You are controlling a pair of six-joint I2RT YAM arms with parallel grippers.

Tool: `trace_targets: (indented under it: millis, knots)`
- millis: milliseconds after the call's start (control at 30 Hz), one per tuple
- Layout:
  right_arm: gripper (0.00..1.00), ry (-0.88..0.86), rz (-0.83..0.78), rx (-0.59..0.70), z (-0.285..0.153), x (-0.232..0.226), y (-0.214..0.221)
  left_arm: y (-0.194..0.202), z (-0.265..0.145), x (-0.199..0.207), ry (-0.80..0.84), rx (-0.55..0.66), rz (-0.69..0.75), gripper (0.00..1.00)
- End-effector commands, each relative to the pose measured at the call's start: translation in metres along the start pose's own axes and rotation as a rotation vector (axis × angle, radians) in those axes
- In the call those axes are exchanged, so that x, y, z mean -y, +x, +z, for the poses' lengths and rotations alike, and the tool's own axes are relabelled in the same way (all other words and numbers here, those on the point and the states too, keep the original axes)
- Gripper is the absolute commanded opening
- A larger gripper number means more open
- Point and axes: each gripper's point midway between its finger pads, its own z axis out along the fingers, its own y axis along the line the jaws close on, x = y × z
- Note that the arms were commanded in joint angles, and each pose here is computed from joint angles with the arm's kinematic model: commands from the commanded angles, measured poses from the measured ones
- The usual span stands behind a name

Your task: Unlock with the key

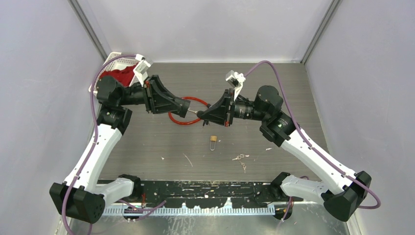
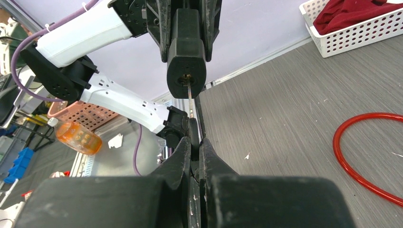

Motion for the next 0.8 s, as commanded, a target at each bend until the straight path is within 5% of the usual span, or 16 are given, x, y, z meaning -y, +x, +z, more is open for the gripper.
trace_targets:
  millis: [0,767]
  knots:
    - [0.01,-0.067,-0.091,0.105,0.003,-0.02,-0.036,-0.01,0.004,0.009,0.013,0.017,0.068,0.0]
    - [0.01,-0.106,-0.13,0.109,-0.003,-0.036,-0.044,-0.01,0.005,-0.001,-0.014,0.028,0.051,0.0]
